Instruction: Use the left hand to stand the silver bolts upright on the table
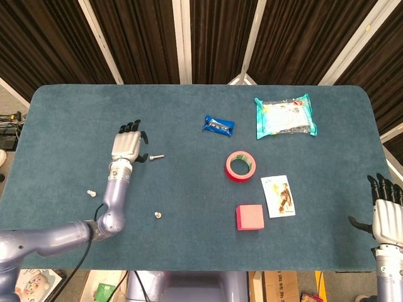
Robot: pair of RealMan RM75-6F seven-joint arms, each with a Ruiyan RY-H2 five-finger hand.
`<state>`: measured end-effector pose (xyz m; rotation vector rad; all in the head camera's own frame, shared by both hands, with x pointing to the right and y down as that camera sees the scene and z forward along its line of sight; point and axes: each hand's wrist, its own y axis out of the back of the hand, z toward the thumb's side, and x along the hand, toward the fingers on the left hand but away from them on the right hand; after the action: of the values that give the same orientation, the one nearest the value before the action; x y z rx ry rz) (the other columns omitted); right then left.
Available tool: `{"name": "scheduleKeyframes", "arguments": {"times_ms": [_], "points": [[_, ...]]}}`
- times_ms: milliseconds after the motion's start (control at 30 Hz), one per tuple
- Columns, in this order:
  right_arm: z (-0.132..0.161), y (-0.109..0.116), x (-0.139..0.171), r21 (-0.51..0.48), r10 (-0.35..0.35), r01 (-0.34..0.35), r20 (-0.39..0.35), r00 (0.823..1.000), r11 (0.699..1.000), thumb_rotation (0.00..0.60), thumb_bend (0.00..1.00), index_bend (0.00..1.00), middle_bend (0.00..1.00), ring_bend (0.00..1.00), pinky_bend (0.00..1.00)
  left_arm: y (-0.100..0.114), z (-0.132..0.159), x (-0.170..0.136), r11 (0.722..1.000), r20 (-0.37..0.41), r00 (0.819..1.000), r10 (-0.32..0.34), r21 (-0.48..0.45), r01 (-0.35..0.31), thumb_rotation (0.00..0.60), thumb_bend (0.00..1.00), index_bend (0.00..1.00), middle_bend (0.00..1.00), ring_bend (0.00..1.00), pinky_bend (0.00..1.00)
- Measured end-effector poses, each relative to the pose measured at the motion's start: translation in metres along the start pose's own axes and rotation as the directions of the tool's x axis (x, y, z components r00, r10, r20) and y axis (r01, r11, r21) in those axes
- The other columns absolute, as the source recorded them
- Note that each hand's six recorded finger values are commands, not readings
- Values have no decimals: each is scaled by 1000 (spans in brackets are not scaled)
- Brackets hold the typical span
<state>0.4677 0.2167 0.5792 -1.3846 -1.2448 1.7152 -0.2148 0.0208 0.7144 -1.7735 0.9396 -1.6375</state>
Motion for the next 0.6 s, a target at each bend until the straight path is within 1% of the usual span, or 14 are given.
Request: {"name": "scheduleKeyframes", "arguments": {"times_ms": [133,233,400,600], "points": [[-2,2,-1,0,-7,7,7,1000,1000,600,8,117,8,0,0,-10,12,3,1000,8,1000,4,-26,-4,600,443,461,15,0,0],[-3,3,-1,-1,-11,11,9,1000,1000,600,7,117,7,0,0,-13,19,4,1000,13,1000,8,-29,-8,600,443,462,15,0,0],[-4,3,-1,-2,-13,13,11,1000,1000,600,8,117,8,0,0,-17,23,6,1000,10,1000,3,-7,-3,600,443,461,11,0,0],[-4,4,-1,-2,-16,16,14,1000,1000,600,8,117,7,0,0,-24,23,9,999,-11,1000,-11,44,12,600,443,461,9,0,0]]}}
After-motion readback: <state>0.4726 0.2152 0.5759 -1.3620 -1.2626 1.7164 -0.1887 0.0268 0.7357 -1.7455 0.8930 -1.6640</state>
